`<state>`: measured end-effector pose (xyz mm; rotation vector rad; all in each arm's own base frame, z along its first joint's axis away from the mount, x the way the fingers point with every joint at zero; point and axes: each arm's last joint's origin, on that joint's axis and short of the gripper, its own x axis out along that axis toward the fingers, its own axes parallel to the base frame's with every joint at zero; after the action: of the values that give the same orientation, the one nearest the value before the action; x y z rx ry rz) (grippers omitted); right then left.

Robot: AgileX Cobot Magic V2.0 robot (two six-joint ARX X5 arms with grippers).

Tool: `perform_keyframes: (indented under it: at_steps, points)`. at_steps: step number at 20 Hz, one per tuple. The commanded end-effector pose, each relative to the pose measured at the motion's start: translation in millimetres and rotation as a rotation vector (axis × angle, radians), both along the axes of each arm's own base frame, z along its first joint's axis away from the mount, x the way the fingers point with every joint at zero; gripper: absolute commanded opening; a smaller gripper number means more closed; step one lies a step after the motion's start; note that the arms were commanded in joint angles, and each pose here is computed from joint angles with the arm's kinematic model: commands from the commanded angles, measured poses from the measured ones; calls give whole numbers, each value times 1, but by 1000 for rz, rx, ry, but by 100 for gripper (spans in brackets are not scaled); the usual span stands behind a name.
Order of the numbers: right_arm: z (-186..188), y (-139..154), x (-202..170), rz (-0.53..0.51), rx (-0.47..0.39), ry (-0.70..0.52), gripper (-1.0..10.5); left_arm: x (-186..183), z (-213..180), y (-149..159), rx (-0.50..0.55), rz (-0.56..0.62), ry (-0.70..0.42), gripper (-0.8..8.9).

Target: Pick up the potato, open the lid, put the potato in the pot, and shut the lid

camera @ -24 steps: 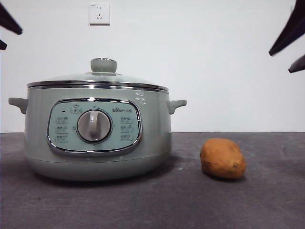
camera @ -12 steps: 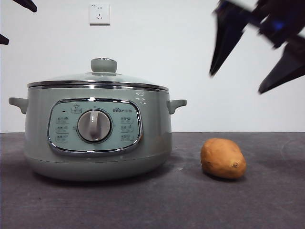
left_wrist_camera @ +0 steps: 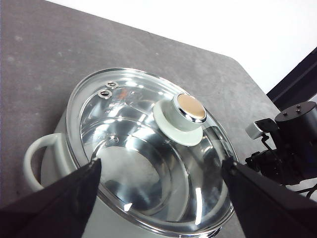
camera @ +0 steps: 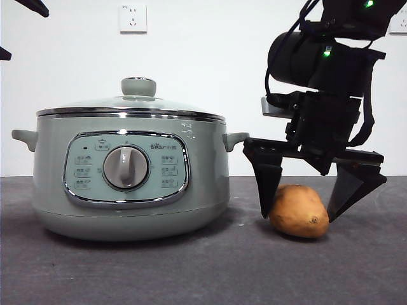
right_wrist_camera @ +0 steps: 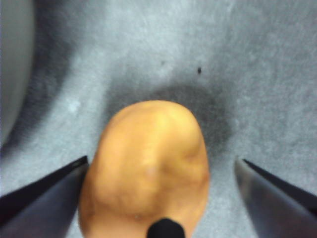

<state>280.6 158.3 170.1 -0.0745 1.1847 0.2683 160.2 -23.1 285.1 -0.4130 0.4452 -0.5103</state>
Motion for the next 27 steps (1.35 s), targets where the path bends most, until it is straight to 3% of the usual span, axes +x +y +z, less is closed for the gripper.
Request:
perform_keyframes:
  at_steps: [1,3,12,19,27]
  points:
    - [3,1,0,-3,12,-13,110,0,1,0,2,1,-9,409]
    - [8,1,-2,14,13,-30,-15,0,1,0,2,1,-10,408]
    - [89,-28,-49,44,47,-145,3,19,14,-12,9,-63,-86,405]
    - [114,-42,-74,42,67,-185,2,81,42,-68,215,-130,-98,404]
    - [115,-43,-76,42,63,-178,2,112,2,-114,388,-156,13,404]
